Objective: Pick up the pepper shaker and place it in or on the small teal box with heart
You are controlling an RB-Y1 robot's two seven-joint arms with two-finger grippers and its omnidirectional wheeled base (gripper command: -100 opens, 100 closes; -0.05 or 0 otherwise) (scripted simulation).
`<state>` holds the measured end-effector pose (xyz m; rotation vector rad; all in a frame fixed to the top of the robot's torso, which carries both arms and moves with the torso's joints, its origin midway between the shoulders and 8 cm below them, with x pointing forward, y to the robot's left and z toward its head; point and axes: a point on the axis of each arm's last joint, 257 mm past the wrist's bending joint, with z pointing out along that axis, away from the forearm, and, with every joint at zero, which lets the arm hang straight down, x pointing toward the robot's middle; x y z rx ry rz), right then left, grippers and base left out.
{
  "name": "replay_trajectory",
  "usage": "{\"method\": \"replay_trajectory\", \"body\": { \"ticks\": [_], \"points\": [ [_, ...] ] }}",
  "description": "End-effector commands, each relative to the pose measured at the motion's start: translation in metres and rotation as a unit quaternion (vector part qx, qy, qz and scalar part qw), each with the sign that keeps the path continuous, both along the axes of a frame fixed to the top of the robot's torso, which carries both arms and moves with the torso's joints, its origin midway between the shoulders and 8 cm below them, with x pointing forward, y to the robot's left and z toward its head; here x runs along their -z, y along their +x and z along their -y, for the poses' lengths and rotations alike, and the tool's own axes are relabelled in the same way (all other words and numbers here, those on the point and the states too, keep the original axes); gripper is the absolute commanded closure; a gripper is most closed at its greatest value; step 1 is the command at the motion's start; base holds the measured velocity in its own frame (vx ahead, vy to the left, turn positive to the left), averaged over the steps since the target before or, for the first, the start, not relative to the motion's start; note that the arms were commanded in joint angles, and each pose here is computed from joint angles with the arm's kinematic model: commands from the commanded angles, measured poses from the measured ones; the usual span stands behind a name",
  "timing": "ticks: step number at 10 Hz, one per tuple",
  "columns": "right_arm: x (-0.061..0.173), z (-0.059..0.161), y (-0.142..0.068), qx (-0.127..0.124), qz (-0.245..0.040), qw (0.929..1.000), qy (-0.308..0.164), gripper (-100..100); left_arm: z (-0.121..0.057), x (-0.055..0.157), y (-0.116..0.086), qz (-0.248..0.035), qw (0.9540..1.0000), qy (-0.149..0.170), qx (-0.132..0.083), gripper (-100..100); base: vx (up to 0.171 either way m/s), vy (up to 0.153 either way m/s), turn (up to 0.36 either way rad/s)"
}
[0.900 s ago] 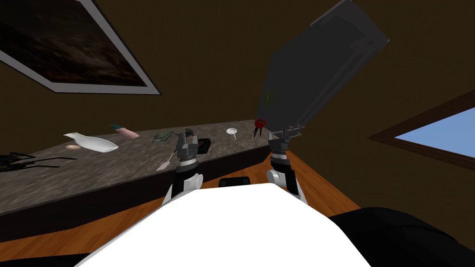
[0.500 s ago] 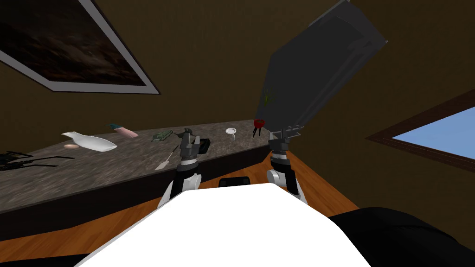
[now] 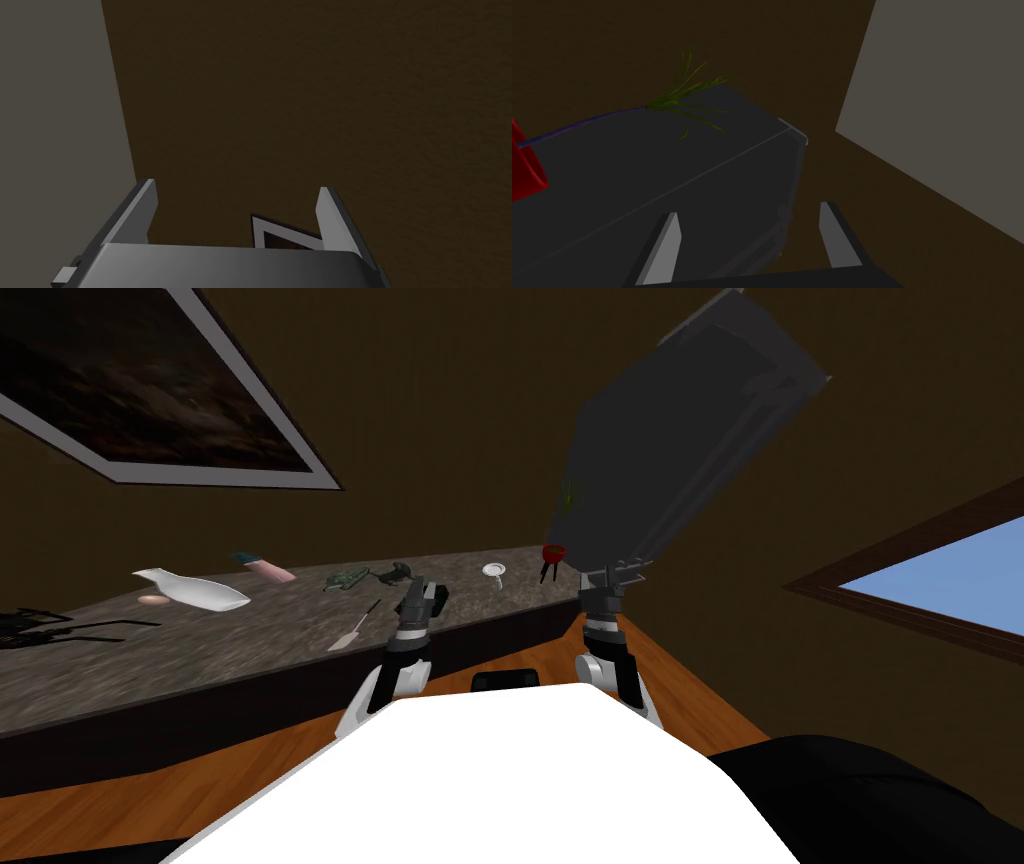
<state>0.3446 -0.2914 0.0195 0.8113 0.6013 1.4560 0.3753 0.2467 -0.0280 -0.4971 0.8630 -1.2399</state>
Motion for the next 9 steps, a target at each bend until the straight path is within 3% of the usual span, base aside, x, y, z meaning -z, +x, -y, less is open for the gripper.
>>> {"method": "replay_trajectory", "body": {
  "ticks": [1, 5, 9],
  "points": [
    [0.0, 0.0, 0.0, 0.0, 0.0, 1.0, 0.0, 0, 0.002, 0.006, 0.008, -0.002, 0.9994, 0.033, -0.007, -100, -0.041, -0.116, 0.015],
    [0.0, 0.0, 0.0, 0.0, 0.0, 1.0, 0.0, 0, 0.003, 0.023, 0.029, -0.007, 0.993, 0.115, -0.027, -100, -0.043, -0.105, 0.021],
    [0.0, 0.0, 0.0, 0.0, 0.0, 1.0, 0.0, 0, 0.0, 0.046, 0.054, -0.017, 0.9791, 0.196, -0.052, -100, -0.032, -0.112, 0.007]
  ]
}}
